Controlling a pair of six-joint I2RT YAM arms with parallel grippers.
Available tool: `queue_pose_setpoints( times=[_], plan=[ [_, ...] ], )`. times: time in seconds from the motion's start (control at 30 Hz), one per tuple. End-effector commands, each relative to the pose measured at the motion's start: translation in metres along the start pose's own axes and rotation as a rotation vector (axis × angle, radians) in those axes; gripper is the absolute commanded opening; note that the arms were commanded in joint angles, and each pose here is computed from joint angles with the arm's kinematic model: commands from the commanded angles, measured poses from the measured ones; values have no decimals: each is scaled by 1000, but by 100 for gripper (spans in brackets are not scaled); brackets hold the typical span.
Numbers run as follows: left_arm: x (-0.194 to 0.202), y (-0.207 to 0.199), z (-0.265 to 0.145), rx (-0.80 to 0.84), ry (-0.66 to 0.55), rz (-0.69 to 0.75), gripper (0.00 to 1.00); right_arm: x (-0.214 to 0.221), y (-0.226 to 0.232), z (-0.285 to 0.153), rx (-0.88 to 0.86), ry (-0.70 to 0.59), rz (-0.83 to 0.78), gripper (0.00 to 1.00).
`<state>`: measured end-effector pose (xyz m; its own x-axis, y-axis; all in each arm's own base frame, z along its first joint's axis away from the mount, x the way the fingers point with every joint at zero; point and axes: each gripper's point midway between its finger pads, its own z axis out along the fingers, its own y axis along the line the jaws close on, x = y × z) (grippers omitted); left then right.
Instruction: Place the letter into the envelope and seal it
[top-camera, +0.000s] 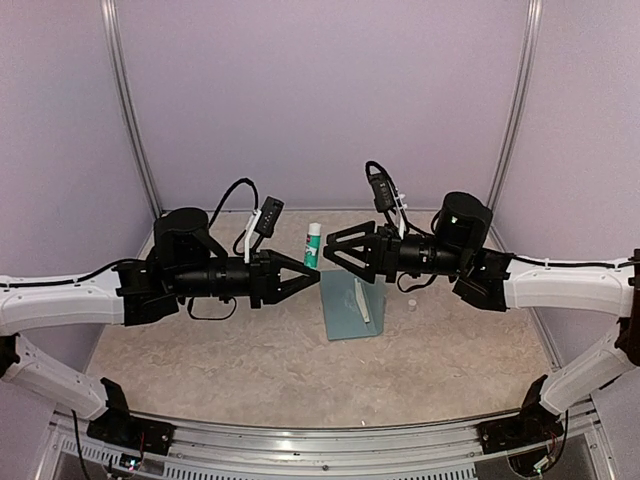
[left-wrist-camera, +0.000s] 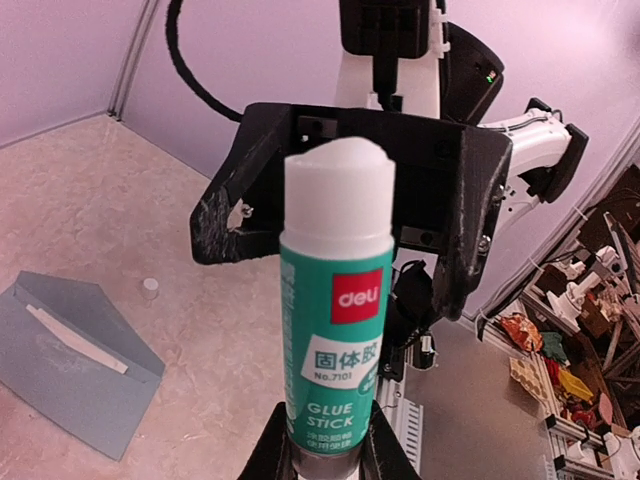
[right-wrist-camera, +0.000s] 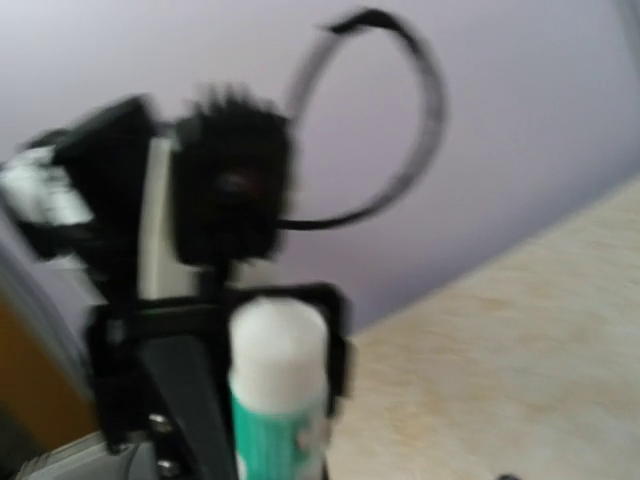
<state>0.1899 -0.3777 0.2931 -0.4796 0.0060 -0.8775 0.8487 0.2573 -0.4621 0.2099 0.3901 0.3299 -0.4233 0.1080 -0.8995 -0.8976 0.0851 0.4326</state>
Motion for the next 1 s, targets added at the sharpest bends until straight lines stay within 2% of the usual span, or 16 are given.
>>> queue_pose_setpoints(
  times=[0.0,0.37,0.6,0.7,0.8,0.97],
  plan=[
    [-5,-48,-5,223,-4,38,0,-10,40,1,-217,-17,-64,63],
    [2,-56,1,263,22,32,0,-10,60,10,-320,-17,-72,35],
    [5,-53,4,250,28,27,0,-11,67,12,-368,-14,-65,31],
    [5,-51,4,238,26,26,0,-14,70,10,-380,-21,-66,21],
    [5,-41,5,183,13,28,0,-15,67,11,-359,-28,-59,8],
    [-4,-5,3,-23,-46,12,0,-10,43,22,-205,-11,-46,0]
  ],
)
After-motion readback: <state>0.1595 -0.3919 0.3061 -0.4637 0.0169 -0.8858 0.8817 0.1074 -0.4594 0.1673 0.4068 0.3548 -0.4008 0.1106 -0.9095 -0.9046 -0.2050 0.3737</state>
